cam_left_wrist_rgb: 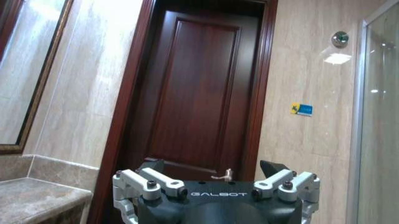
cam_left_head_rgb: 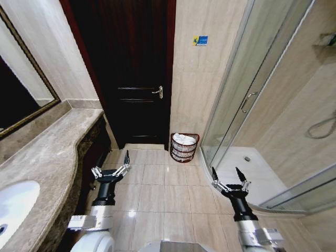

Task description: Discard the used towel into the hamper.

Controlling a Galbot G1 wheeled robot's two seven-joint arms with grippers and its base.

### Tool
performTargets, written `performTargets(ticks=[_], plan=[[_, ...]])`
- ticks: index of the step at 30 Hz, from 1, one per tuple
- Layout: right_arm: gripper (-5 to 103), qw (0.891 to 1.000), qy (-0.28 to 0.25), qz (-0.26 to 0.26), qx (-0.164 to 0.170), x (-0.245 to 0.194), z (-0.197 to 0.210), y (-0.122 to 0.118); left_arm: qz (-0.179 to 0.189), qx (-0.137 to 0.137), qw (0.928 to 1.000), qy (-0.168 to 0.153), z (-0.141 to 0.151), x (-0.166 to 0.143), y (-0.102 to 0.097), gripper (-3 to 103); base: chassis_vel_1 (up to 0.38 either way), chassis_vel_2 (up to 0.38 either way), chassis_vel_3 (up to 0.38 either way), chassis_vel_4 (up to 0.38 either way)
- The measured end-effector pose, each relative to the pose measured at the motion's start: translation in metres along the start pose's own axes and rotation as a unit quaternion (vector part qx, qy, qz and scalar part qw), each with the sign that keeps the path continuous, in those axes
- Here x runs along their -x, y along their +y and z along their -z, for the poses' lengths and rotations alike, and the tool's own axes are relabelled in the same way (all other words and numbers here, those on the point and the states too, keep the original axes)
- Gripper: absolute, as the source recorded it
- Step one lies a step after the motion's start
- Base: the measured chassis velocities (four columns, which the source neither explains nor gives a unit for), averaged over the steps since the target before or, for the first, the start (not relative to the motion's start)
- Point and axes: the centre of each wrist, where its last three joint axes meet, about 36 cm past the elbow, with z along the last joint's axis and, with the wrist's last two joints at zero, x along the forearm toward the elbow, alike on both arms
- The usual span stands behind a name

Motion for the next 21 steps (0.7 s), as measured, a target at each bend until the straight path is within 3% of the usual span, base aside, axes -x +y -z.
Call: performTargets(ticks=[21], plan=[[100,1.0,0.0,0.0,0.0,0.0,0.0,0.0,0.0,0.0,1.0,0.0,0.0,0.0,0.0,100,-0.01,0.006,0.012,-0.009]])
